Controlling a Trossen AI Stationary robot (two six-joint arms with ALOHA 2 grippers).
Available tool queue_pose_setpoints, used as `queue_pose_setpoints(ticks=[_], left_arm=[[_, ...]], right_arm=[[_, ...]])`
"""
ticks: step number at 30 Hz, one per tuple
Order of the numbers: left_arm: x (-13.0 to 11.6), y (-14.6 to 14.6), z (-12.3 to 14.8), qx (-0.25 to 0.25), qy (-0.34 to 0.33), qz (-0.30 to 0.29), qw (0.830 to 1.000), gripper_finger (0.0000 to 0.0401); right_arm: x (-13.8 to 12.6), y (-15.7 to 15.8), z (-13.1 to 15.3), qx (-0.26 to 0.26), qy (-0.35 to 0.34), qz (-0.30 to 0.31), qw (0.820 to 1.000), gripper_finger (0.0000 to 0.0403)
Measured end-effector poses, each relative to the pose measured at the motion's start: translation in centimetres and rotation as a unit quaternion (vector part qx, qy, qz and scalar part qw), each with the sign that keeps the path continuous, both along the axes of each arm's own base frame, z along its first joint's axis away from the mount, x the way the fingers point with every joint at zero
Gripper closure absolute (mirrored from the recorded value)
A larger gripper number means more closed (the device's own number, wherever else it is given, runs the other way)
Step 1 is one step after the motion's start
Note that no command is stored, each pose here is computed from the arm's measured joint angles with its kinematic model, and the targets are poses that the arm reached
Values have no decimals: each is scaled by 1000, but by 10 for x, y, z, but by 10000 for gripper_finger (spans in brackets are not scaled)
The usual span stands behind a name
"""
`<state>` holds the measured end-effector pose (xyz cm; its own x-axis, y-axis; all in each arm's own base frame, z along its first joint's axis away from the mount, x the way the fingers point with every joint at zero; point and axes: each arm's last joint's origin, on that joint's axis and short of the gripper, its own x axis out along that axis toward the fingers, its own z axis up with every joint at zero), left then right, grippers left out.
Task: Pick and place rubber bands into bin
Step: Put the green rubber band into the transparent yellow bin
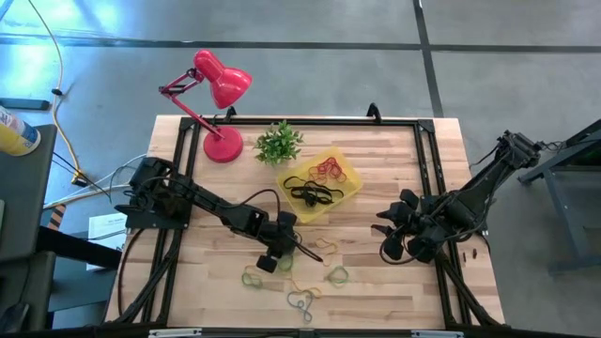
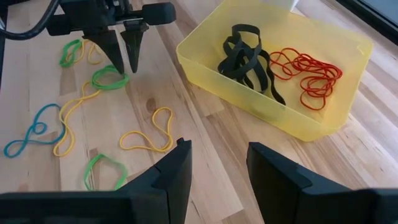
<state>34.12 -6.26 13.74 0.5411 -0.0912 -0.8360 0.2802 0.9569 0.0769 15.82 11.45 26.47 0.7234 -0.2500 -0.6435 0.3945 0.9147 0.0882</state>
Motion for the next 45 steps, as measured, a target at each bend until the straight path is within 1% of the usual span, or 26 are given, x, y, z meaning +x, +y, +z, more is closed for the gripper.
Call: queue_pose_setpoints(ticks=[8,11,13,15,17,19,21,30,33,38,39,42,45], left_arm=[[3,-1,2,1,-17,-2,1000,310],[5,-1,-2,3,-21,-2,1000,312],[4,-1,-4,5,-12,-7,1000,313],[8,-2,-9,4,-19,-9,1000,312],[4,-1,-14,6,2,-10,1000,310],[8,-2,-16,3,-8,-11,1000,310],[6,-2,-18,2,3,-13,1000,310],[6,-2,-18,7,2,-12,1000,311],[6,-2,-18,7,3,-11,1000,327],[6,-1,-19,8,5,-11,1000,387],[6,-1,-19,8,6,-11,1000,394],[5,-1,-19,11,8,2,1000,391],[5,-1,-19,16,6,9,1000,398]], right_arm=[[0,0,0,-3,-1,-2,1000,258],[0,0,0,-3,-1,-2,1000,258],[0,0,0,-3,-1,-2,1000,258],[0,0,0,-3,-1,-2,1000,258],[0,0,0,-2,0,-1,1000,258],[0,0,0,-2,1,0,1000,258],[0,0,0,-1,1,0,1000,258],[-1,-1,0,-4,4,0,1000,258],[-1,-1,0,-6,3,-1,1000,258],[-1,-1,0,-12,-1,-6,1000,258],[-1,-1,0,-12,-2,-6,1000,258],[-1,-1,0,-13,-2,-6,1000,258],[-1,-1,0,-13,-2,-6,1000,258]])
